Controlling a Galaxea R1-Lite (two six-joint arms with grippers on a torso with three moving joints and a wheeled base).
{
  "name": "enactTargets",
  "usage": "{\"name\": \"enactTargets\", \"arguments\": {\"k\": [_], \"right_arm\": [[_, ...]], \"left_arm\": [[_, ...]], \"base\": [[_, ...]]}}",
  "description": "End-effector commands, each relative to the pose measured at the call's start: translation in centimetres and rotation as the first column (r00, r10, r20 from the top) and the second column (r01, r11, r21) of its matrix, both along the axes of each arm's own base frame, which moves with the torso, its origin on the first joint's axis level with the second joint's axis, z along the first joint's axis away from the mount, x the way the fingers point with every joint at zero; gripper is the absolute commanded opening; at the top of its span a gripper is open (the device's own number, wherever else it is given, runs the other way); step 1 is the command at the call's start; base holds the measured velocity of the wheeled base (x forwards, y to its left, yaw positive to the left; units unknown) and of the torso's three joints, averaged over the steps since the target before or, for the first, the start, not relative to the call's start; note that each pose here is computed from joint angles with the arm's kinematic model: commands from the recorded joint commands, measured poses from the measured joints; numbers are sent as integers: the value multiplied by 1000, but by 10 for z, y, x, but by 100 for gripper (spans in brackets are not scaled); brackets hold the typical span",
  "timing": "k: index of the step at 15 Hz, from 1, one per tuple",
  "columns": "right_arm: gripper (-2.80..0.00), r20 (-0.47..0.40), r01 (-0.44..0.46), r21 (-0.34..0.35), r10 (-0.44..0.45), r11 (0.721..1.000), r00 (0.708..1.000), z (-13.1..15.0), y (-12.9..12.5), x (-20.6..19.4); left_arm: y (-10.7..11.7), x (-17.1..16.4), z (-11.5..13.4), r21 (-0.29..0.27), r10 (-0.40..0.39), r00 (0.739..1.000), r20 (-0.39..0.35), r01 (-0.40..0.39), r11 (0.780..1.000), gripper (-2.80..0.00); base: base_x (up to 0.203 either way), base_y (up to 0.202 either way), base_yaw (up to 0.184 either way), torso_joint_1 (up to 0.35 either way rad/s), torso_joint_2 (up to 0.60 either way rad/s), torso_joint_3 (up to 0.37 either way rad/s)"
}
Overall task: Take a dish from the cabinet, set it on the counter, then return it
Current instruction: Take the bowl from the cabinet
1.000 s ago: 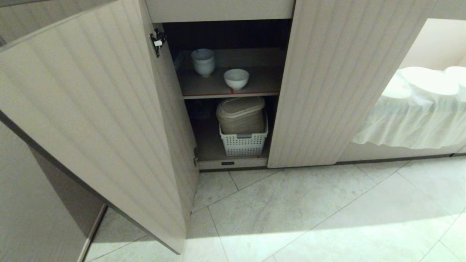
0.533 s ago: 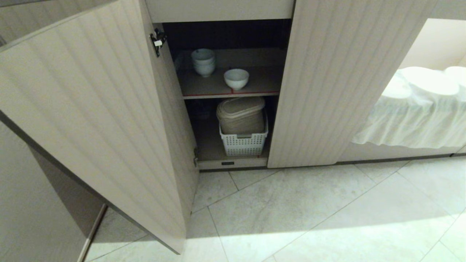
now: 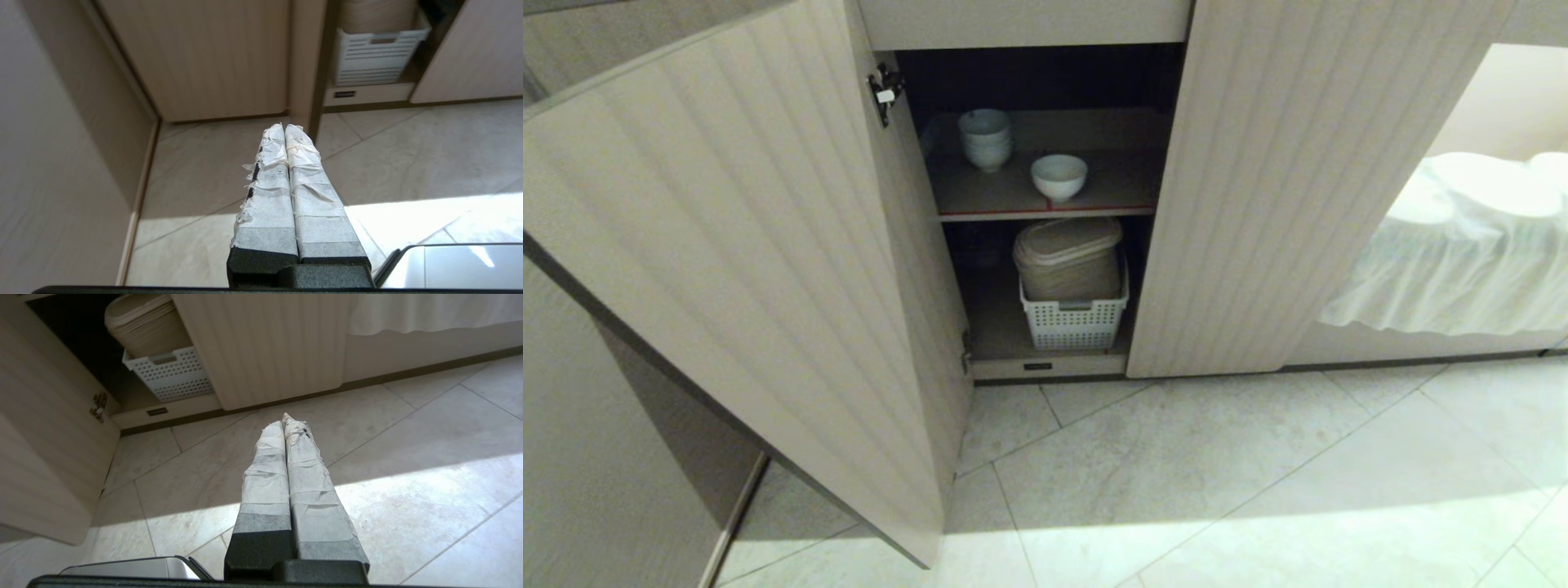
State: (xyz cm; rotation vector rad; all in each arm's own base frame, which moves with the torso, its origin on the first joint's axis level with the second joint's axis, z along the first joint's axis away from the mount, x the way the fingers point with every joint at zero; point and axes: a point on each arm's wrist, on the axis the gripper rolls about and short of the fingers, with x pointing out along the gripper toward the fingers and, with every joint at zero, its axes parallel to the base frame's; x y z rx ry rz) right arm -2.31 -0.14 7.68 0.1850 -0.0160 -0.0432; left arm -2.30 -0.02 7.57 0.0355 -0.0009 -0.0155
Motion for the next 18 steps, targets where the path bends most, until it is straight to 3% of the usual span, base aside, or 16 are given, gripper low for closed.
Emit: {"name": "enactTargets", "arguments": {"k": [1,18], "right_arm": [[-280,-1,0,1,0,1000,1000,0,0,0],[-280,-1,0,1,0,1000,1000,0,0,0]], "left_arm": [[0,0,0,1,0,1000,-1,0,1000,-280],[0,0,0,1,0,1000,-1,0,1000,-280]], "base": [[0,0,0,0,0,0],[0,-183,3,2,3,3]]}}
